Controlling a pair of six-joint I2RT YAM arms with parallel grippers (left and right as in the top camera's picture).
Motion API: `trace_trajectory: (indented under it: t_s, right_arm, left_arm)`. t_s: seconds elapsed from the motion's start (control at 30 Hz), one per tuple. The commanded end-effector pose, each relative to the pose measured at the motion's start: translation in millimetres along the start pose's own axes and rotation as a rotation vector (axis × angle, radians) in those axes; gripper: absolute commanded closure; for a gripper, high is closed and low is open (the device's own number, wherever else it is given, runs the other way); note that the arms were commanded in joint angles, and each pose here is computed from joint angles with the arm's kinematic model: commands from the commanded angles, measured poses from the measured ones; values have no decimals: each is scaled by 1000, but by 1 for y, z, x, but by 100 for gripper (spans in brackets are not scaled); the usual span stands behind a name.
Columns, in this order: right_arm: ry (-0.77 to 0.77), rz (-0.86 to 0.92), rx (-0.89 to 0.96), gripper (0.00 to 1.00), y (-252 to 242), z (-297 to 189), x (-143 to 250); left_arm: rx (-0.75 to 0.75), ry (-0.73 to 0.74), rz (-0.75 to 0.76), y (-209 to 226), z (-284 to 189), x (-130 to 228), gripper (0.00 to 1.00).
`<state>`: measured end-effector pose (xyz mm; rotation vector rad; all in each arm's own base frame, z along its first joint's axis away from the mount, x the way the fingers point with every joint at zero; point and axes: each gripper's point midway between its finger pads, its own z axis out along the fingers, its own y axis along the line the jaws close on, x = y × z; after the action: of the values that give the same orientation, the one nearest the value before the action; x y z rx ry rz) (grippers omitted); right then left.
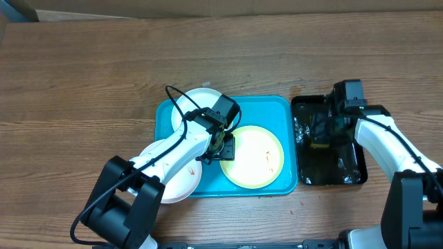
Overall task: Clean dirty plates on tray and stack at the side
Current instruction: 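Dip and rub the green sponge in the black tray's water with right gripper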
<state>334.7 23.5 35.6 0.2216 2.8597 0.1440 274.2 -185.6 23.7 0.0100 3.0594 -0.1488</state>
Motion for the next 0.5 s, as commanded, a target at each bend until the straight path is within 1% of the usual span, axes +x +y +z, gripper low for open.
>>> trace_trajectory:
  t_s: [0.0, 0.03, 0.1, 0.4, 0.47]
  right_arm:
    - [-80, -10, 0, 27, 3, -9, -22]
    - [-85, -9, 8, 25, 2, -8, -23]
    - [-91, -9, 16, 23, 0, -9, -25]
    - [-92, -9, 17, 25, -2, 6, -15]
    - [-89, -9, 17, 27, -4, 11, -12]
  left_arm:
    - [-17, -3, -8, 3, 3, 0, 37]
    - [-18, -3, -8, 3, 3, 0, 36]
    - [-18, -2, -8, 3, 3, 0, 34]
    - [-16, -4, -8, 2, 3, -1, 33]
    - [-16, -5, -8, 2, 3, -1, 30]
